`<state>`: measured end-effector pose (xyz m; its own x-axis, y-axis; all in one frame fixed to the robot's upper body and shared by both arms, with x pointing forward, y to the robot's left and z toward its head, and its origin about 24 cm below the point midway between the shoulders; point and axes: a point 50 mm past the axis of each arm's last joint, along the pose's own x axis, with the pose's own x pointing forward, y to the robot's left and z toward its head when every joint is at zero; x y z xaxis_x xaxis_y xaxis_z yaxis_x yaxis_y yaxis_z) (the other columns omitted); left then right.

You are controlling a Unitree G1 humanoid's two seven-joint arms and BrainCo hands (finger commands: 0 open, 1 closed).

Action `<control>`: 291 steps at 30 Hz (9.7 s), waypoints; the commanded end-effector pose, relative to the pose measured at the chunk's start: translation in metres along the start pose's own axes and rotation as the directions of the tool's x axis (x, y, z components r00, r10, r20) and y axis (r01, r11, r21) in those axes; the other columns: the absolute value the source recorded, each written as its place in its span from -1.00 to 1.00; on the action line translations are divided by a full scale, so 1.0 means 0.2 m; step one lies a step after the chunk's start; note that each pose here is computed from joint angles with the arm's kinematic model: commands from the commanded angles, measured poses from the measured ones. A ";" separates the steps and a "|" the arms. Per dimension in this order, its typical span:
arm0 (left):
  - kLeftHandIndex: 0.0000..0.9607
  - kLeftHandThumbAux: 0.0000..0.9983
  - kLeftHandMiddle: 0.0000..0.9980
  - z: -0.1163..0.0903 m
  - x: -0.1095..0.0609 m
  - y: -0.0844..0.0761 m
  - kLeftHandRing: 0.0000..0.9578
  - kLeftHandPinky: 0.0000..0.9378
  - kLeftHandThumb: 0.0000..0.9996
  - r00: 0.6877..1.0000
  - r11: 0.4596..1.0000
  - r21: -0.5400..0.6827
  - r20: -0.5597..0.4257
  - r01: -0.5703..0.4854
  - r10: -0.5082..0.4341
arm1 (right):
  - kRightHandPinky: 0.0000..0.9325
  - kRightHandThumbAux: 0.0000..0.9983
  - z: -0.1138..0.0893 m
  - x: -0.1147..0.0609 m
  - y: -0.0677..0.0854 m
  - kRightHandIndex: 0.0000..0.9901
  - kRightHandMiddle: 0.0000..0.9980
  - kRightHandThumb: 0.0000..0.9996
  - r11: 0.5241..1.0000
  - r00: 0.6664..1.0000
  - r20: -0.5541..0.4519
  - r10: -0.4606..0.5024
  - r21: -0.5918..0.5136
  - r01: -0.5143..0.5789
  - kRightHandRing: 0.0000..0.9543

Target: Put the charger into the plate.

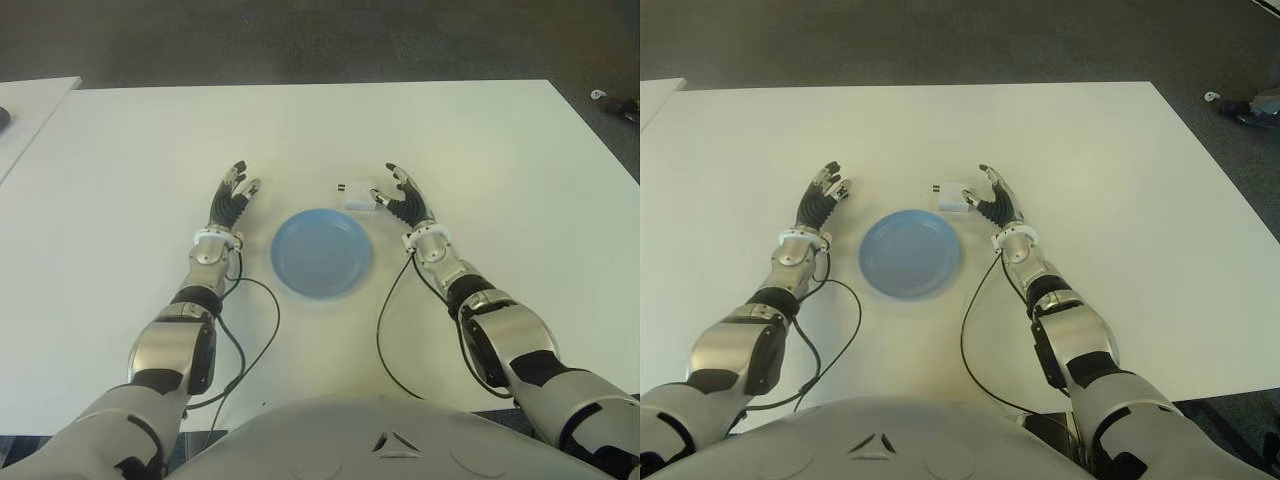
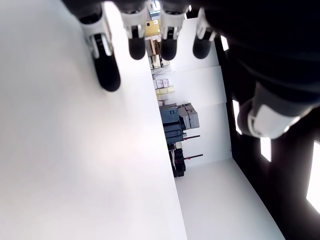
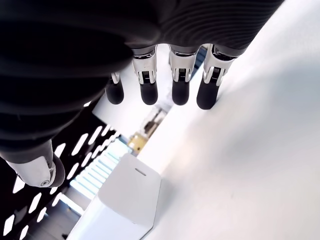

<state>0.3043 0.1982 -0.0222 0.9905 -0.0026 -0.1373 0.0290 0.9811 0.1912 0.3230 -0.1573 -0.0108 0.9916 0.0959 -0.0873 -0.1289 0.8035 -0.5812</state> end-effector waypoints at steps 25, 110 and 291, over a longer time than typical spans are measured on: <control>-1.00 -0.04 -1.00 -0.12 -0.05 -0.15 -0.99 -0.92 -0.69 0.985 0.995 -0.038 -0.145 0.093 -0.097 | -0.63 0.01 0.08 0.07 -0.32 -0.99 -0.80 -0.50 0.960 0.985 0.117 0.127 -0.265 -0.092 -0.73; -1.00 0.12 -1.00 -0.13 -0.04 -0.17 -1.00 -0.95 -0.78 0.971 0.990 -0.100 -0.210 0.095 -0.114 | -1.00 -0.78 0.11 0.12 -0.02 -1.00 -1.00 -0.25 0.390 0.896 0.000 0.443 -0.900 -0.193 -1.00; -0.71 0.08 -0.33 -0.11 -0.07 -0.19 -0.33 -0.35 -1.00 0.975 0.966 -0.184 -0.098 0.181 -0.201 | -1.00 -0.83 0.01 0.05 0.02 -1.00 -1.00 -0.41 0.336 0.965 0.097 0.242 -0.942 0.010 -1.00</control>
<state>0.3043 0.1665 -0.0237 0.9759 -0.1627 -0.1455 0.1658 0.9861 0.0096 0.3374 -0.1565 -0.0039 0.9402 0.3299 -0.0854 -0.0073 -0.2310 -0.9729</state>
